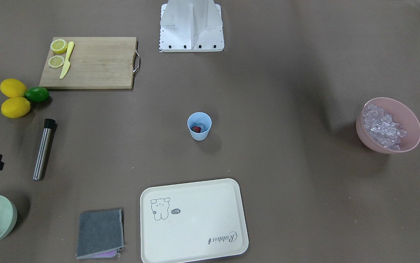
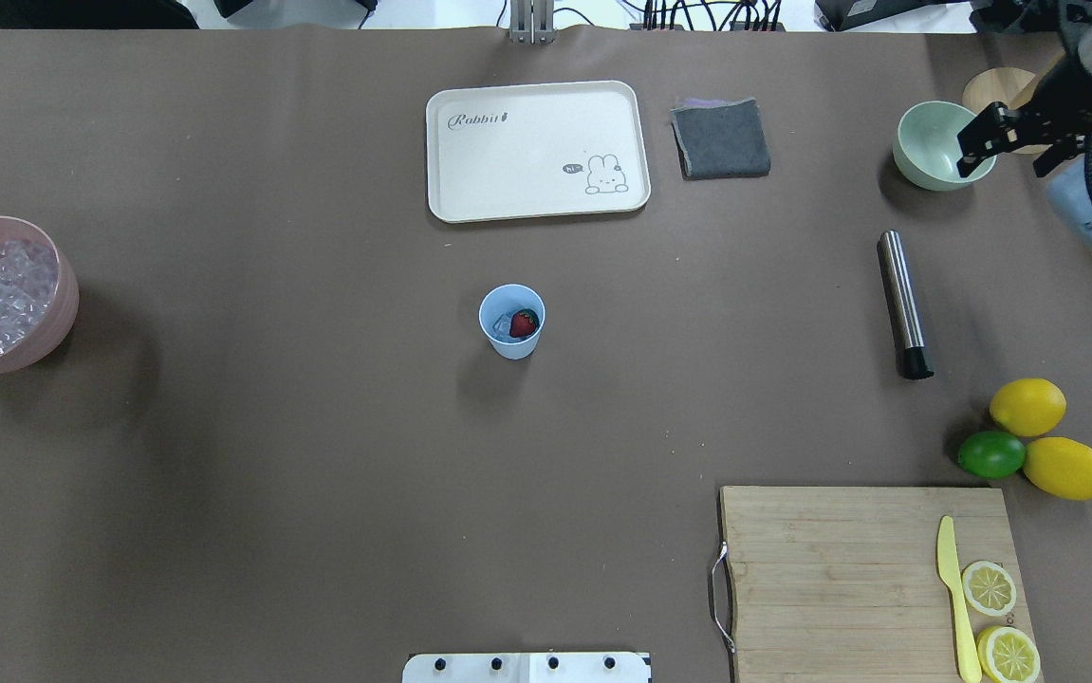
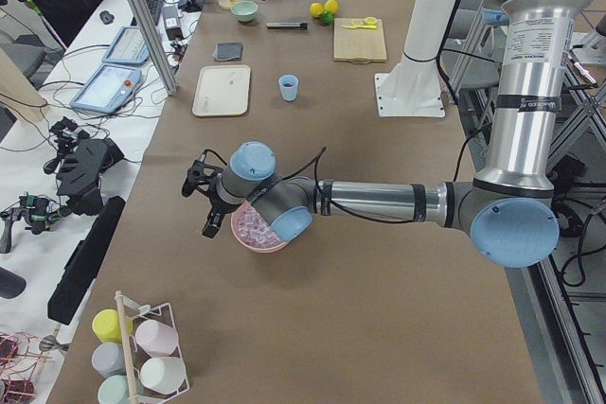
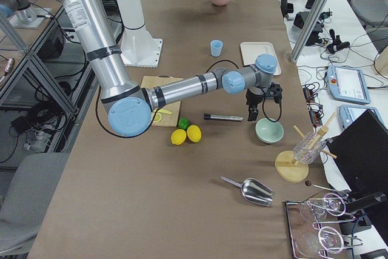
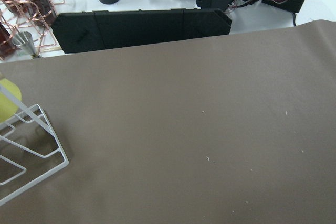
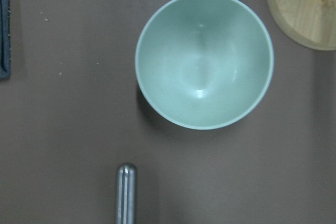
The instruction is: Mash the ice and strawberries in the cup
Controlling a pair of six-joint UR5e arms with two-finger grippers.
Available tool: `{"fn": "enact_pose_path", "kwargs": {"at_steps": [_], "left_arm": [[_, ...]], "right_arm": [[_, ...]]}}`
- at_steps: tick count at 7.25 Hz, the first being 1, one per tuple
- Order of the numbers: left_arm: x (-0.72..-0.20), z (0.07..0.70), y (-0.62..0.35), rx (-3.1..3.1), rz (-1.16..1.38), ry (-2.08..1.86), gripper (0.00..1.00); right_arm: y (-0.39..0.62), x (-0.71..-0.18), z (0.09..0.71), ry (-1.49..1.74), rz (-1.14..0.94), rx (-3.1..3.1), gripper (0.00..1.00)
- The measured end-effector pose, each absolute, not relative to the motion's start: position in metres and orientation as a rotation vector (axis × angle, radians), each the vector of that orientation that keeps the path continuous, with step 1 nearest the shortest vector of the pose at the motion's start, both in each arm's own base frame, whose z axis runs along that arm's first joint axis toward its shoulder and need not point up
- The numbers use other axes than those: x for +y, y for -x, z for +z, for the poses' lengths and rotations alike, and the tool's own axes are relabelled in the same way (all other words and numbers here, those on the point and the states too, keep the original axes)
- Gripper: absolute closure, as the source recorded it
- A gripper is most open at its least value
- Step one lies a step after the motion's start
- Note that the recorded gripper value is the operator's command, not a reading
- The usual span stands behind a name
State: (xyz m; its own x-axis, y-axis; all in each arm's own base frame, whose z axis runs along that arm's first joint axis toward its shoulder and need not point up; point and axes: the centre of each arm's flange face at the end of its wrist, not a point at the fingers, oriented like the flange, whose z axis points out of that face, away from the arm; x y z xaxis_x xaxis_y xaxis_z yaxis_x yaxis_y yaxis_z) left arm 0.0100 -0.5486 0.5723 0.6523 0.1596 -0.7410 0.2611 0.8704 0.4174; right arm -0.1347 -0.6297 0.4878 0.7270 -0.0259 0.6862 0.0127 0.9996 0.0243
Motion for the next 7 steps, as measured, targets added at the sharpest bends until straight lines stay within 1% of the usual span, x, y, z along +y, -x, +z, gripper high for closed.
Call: {"fn": "enact_pose_path", "kwargs": {"at_steps": [2, 4, 7], "left_arm": [[-0.548, 0.575, -0.001, 0.881, -0.067, -0.522, 0.02], [-0.549, 0.575, 0.000, 0.876, -0.074, -0.520, 0.02], [-0.550, 0.588, 0.009, 0.860, -0.089, -0.471, 0.02]], "right_arm": [[0.040, -0.584, 0.516, -0.015, -0.098, -0.721, 0.00], [-0.035, -0.542, 0.561, -0.017, -0.123, -0.708, 0.00], [-0.088, -0.482, 0.634, 0.026, -0.088, -0.690, 0.00]]}}
